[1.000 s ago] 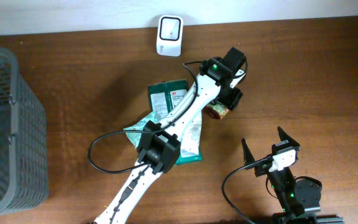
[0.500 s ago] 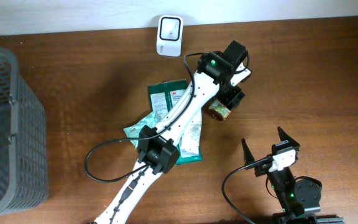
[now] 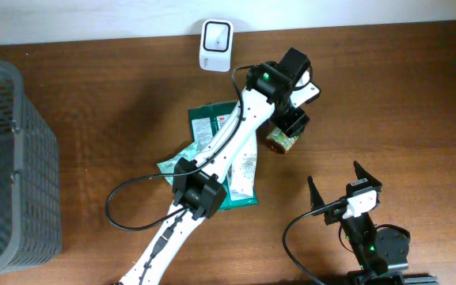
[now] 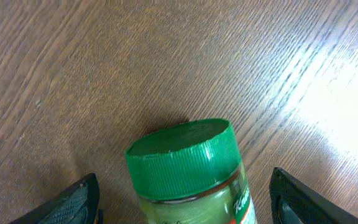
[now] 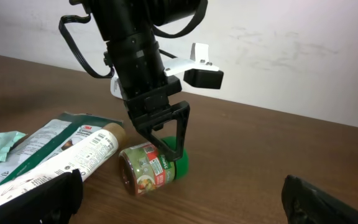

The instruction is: Scan the item barcode

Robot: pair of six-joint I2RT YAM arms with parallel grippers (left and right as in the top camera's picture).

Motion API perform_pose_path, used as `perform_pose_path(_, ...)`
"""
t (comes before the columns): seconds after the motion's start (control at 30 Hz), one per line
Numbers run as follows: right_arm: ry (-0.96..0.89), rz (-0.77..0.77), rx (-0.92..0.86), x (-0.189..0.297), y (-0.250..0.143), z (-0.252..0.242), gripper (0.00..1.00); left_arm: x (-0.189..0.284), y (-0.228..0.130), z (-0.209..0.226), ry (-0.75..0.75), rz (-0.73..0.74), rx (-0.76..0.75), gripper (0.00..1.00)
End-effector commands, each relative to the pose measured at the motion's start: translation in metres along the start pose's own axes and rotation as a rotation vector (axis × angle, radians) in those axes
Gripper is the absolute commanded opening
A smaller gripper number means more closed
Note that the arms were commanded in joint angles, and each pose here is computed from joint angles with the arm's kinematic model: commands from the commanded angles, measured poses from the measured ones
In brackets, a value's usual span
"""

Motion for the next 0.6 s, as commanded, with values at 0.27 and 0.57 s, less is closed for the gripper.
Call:
perform_pose_path(0.27, 0.005, 0.001, -0.004, 0.000, -0.002, 0.001, 0.98, -0.042, -0.016, -0.002, -0.052, 0.071, -0.002, 0.75)
perform_pose_path(0.57, 0.005, 0.001, -0.004, 0.000, -0.002, 0.001, 0.98, -0.043, -0.005, 0.002, -0.025, 0.010, -0.016, 0.30)
Point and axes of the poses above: each gripper's point midway between its finger pads, its own x axis back along the fingers, its own z axis along the line the jaws close on, y = z × x, the point moved 7 cm from there along x, back along the fingers, and after that the axes turned 10 degrees about -x, right-handed, at the moved point
